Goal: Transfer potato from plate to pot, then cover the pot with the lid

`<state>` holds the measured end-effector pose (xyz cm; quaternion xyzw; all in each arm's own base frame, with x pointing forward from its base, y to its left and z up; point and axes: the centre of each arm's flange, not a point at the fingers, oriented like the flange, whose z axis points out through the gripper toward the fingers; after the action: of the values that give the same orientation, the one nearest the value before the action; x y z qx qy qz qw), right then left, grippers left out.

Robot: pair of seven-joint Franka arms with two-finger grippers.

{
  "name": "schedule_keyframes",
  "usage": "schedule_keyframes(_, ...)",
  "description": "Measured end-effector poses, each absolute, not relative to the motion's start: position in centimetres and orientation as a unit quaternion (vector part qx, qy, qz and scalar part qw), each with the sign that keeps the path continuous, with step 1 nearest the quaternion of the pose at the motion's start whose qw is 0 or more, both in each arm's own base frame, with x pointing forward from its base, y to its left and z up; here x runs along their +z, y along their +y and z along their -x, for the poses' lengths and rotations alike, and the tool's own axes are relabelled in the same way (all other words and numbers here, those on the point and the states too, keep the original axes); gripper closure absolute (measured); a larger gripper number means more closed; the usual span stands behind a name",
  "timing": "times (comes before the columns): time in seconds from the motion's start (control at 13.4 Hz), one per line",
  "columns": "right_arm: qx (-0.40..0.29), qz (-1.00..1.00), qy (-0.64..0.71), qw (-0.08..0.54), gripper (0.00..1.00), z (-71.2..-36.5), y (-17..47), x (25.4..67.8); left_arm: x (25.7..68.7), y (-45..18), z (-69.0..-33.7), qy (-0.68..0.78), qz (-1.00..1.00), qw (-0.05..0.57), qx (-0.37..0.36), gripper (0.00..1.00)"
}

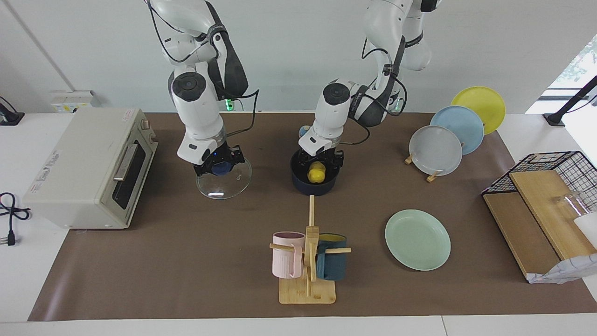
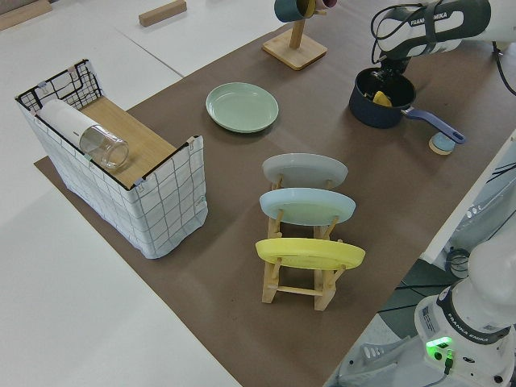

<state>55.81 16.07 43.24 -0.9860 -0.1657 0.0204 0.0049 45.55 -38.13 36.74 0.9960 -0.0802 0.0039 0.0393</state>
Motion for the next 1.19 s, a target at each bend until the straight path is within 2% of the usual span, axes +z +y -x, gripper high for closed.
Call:
schedule_keyframes(0.3, 0.018, 0.988, -0.155, 0.004, 0.57, -55.2, 18.6, 43.4, 45.1, -33.1, -49.4, -0.051, -0.998, 0.039, -0.006, 0.0)
schedule_keyframes(0.6, -0.015, 0.993, -0.116, 0.015, 0.57, -52.0, 30.7, 46.7, 55.6, -22.3, -53.3, -0.009, -0.999, 0.048, 0.006, 0.0)
schedule_keyframes(0.75, -0.017, 0.996, -0.089, 0.02, 0.57, -50.7, 36.9, 48.2, 59.3, -15.6, -54.2, 0.006, -0.999, 0.05, 0.014, 0.0)
schedule_keyframes(0.89, 0.001, 0.998, -0.062, 0.009, 0.57, -50.4, 42.1, 47.7, 60.8, -9.7, -54.6, -0.006, -0.999, 0.049, 0.017, 0.0)
schedule_keyframes(1.04, 0.003, 0.998, -0.055, -0.006, 0.57, -50.2, 46.7, 45.3, 60.9, -4.7, -54.7, -0.032, -0.998, 0.047, 0.01, 0.0)
schedule_keyframes(1.19, 0.007, 0.998, -0.054, -0.018, 0.57, -50.5, 47.8, 43.3, 60.6, -1.7, -54.6, -0.048, -0.998, 0.044, 0.002, 0.0)
